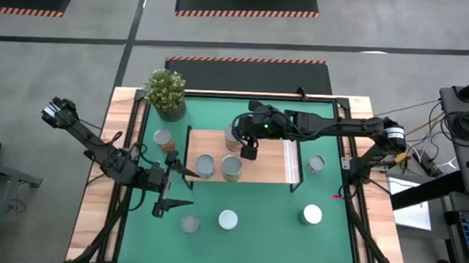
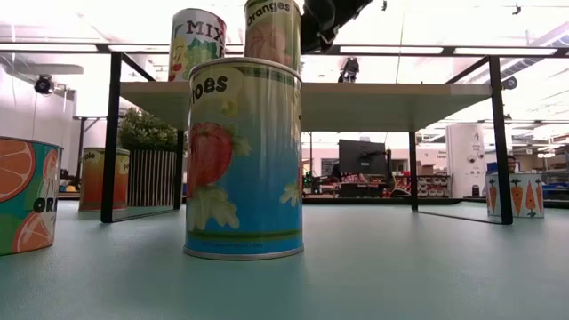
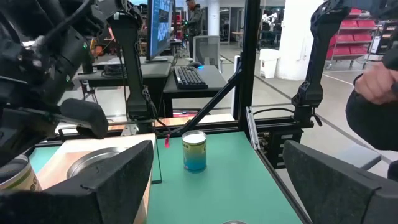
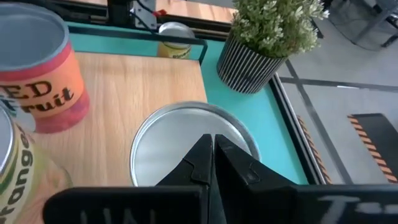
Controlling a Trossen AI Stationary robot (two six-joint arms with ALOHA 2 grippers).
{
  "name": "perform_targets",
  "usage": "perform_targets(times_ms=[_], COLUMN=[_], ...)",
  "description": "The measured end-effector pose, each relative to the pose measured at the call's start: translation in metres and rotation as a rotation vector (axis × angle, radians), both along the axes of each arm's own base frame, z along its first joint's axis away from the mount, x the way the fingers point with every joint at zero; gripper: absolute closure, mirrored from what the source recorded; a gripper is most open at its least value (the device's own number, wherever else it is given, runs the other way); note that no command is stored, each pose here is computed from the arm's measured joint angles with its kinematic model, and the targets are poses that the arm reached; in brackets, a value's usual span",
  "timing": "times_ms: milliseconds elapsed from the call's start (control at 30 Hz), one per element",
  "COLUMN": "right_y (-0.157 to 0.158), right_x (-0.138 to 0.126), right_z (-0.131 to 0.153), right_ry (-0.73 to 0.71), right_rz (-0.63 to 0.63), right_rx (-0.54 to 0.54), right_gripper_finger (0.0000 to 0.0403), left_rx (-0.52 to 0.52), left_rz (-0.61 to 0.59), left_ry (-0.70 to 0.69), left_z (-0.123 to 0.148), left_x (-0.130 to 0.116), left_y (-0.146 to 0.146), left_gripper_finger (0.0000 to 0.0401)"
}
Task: Pick and place cans onto a shelf
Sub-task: Adjust the canned of peaches on the shelf
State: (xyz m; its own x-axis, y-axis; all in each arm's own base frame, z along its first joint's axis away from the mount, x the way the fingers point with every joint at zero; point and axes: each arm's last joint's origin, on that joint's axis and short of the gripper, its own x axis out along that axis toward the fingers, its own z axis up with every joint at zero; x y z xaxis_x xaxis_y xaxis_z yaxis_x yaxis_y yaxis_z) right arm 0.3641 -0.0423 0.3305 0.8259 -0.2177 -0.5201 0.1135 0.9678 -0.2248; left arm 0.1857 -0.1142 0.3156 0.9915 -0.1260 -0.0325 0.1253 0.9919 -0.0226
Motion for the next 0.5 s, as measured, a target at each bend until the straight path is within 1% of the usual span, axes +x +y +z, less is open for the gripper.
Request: perform_targets(times_ms=[267,400,500], right_y=[0.0013,0.0044,0.0067], right_x=[-0.0002,0.0001,0.0004], right_z=[-0.0063,-0.0058,-0.0044], right_ry=[0.002,-0.003,-0.007], right_rz=[0.005,0.082,0.089], right_rx=[0.014,0.062,0.082], right_gripper_finger=[0.0394,0.0394,0.0394], left_rx=[0.000,0.000,0.000], left_rz=[0.000,-0.001,0.000], left_ry=[0.000,0.000,0.000], left_z=[0.0000,0.0000,0.0000], left_x=[0.0000,0.0000,0.0000], left_y=[0.0000,-0.0001,0.0000], left_gripper_finger=[0.0061,0.0061,0.0061])
